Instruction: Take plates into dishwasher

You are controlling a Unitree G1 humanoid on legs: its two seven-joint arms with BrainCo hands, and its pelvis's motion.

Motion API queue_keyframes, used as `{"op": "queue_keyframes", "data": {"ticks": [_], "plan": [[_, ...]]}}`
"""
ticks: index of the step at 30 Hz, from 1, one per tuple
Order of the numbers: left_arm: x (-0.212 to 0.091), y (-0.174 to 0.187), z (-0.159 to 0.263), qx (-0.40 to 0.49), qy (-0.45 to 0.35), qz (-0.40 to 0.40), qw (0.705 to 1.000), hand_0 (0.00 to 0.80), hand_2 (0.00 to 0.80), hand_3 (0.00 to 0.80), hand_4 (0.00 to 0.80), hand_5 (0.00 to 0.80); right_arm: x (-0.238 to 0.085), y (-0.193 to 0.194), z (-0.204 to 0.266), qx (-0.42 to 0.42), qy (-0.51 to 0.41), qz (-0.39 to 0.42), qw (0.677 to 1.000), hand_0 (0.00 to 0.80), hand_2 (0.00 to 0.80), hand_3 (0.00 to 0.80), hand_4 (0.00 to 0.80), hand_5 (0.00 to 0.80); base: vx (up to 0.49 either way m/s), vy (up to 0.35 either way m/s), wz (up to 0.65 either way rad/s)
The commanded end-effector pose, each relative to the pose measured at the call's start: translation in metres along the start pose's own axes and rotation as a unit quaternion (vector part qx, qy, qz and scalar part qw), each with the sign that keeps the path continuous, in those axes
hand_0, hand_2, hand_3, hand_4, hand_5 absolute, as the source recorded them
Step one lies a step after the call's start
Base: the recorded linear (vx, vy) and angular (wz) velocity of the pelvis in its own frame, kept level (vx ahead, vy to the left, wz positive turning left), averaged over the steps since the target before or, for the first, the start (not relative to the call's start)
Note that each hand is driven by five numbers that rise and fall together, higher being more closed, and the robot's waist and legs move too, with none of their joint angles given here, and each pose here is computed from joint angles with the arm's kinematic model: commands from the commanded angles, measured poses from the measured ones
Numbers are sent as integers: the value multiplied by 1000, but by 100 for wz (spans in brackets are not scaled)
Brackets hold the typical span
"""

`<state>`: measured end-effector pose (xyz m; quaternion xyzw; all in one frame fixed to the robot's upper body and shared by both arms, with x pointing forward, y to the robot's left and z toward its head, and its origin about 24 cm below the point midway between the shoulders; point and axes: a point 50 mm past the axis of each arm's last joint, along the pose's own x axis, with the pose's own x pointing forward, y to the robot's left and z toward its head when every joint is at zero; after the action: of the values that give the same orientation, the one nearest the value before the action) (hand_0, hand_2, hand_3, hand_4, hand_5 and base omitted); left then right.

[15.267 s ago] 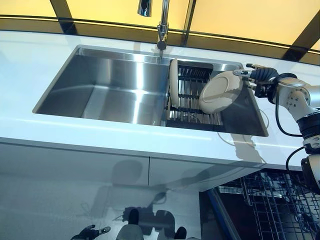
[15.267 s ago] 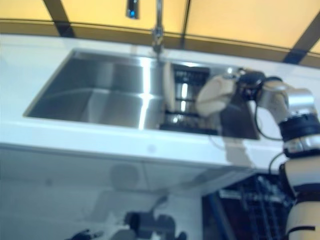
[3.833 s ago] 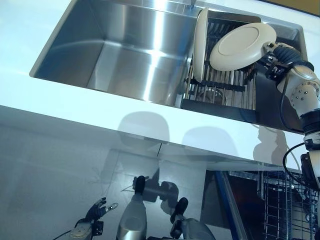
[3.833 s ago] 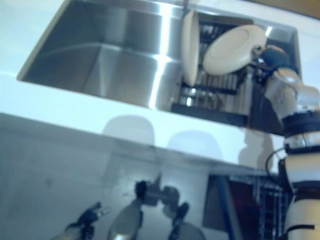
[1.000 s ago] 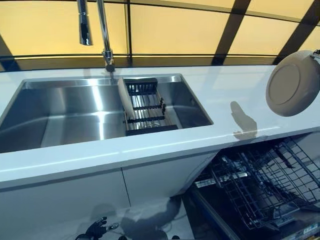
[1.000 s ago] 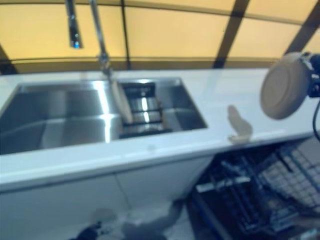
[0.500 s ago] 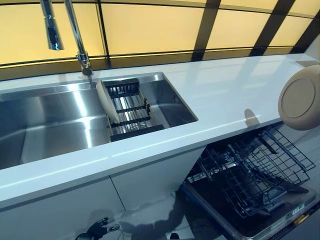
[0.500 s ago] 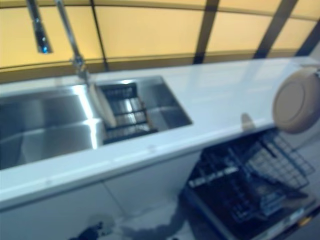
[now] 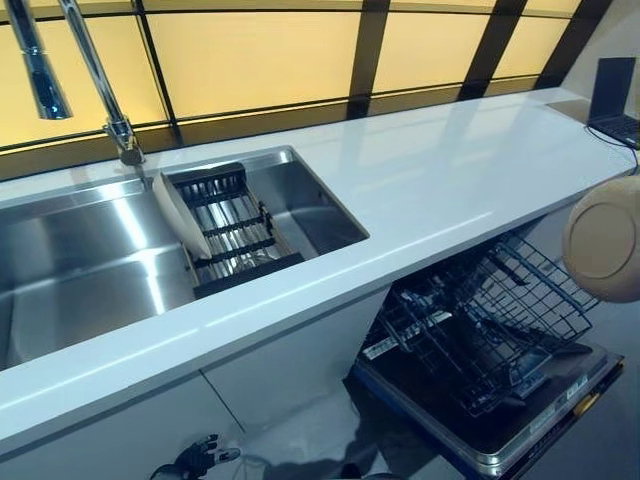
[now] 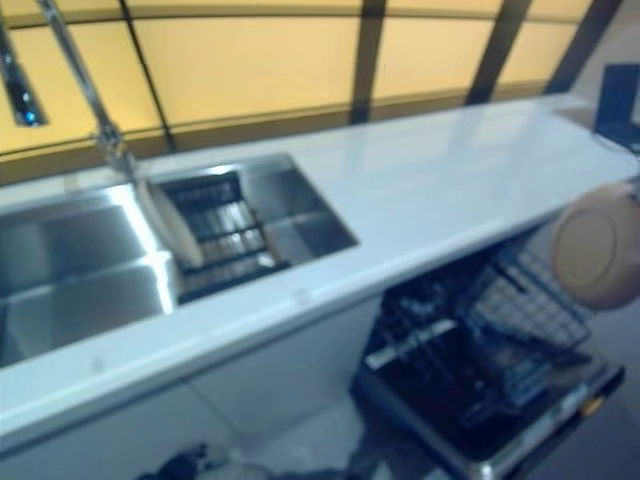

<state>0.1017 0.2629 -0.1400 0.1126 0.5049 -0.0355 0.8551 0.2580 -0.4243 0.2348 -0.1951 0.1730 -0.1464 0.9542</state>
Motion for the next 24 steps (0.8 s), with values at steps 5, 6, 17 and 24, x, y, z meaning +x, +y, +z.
{"op": "queue_keyframes", "data": {"ticks": [5,6,17,24], "plan": [[3,16,19,20,-20,13,1000,0,0,0,0,0,-5,0,7,-24,-48,20,998,800,800,800,800,800,-1,0,-1],[3,17,20,19,-21,15,999,0,0,0,0,0,-4,5,2,-28,-46,30,998,800,800,800,800,800,0,0,0],[3,18,21,18,-23,15,999,0,0,0,0,0,4,34,-17,-41,-42,91,994,800,800,800,800,800,0,0,0],[3,17,22,21,-23,11,999,0,0,0,0,0,10,50,-20,-52,-40,116,991,800,800,800,800,800,0,0,0]]}}
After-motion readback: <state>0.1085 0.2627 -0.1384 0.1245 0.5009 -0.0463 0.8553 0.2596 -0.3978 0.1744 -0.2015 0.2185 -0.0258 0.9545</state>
